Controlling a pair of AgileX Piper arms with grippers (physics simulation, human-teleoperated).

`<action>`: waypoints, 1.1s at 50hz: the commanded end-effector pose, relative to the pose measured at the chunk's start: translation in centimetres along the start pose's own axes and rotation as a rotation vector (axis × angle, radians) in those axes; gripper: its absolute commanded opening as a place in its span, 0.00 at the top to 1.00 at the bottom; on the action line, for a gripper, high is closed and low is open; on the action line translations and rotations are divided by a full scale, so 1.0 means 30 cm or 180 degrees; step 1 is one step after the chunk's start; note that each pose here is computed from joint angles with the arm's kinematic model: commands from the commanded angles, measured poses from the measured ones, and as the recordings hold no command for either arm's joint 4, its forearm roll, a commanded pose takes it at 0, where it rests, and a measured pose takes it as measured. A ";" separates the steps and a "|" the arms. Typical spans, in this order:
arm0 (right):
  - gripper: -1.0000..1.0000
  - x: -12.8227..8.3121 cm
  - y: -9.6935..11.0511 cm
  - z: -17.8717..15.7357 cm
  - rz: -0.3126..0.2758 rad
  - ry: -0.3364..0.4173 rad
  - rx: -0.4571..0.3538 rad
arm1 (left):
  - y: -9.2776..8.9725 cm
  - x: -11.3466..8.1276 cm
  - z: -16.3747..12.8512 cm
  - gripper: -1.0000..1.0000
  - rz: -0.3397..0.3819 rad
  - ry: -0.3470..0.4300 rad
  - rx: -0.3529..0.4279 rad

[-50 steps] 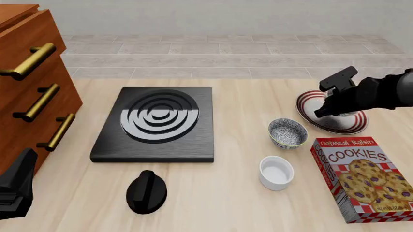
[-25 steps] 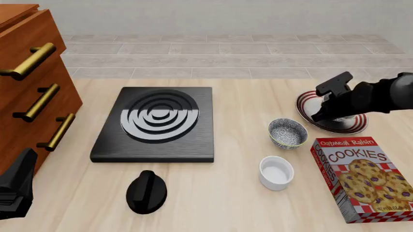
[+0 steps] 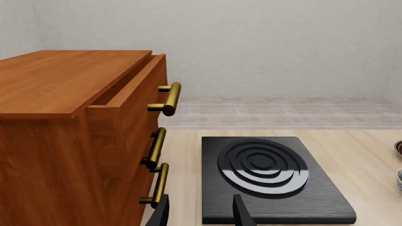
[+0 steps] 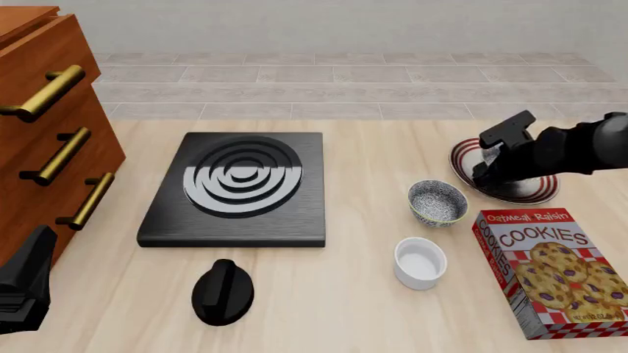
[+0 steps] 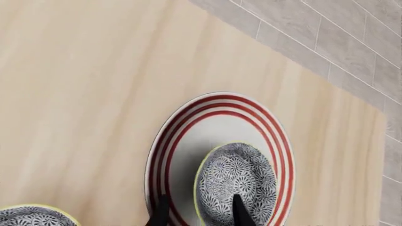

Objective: Pick the akita bowl from table center and place it on the plate.

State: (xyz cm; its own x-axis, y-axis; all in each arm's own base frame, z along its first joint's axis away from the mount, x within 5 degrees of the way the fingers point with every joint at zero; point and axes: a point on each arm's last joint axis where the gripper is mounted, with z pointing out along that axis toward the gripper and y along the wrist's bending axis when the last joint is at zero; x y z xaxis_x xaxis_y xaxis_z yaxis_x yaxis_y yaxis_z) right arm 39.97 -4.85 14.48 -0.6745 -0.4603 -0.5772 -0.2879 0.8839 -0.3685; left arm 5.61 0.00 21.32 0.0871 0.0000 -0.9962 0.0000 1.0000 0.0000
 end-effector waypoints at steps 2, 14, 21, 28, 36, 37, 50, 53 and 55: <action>0.00 -0.003 0.003 -0.019 -0.0026 -0.0009 -0.0001 | 0.000 0.000 0.000 0.00 0.0000 0.0000 0.0000; 0.00 -0.005 0.002 -0.051 -0.0119 -0.0051 0.0026 | 0.000 0.000 0.000 0.00 0.0000 0.0000 0.0000; 0.00 -0.018 -0.001 -0.093 -0.0142 -0.0104 0.0052 | 0.000 0.000 0.000 0.00 0.0000 0.0000 0.0000; 0.00 -0.027 0.016 -0.140 -0.0168 -0.0167 0.0053 | 0.000 0.000 0.000 0.00 0.0000 0.0000 0.0000; 0.00 -0.050 0.061 -0.214 -0.0062 -0.0319 0.0023 | 0.000 0.000 0.000 0.00 0.0000 0.0000 0.0000; 0.00 -0.045 0.062 -0.220 -0.0071 -0.0331 0.0035 | 0.000 0.000 0.000 0.00 0.0000 0.0000 0.0000; 0.00 -0.041 0.103 -0.363 0.0005 -0.0643 0.0100 | 0.000 0.000 0.000 0.00 0.0000 0.0000 0.0000; 0.00 -0.041 0.103 -0.394 0.0024 -0.0710 0.0128 | 0.000 0.000 0.000 0.00 0.0000 0.0000 0.0000; 0.00 -0.038 0.106 -0.410 0.0027 -0.0741 0.0138 | 0.000 0.000 0.000 0.00 0.0000 0.0000 0.0000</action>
State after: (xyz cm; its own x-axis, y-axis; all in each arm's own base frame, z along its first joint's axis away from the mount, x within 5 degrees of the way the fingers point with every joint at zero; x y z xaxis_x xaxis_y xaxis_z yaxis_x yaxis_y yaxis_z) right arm 33.66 -1.14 21.23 -0.5465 -0.4758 -0.6892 -0.2715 0.8791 -0.3917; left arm 5.61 0.00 21.32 0.0871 0.0000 -0.9962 0.0000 1.0000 0.0000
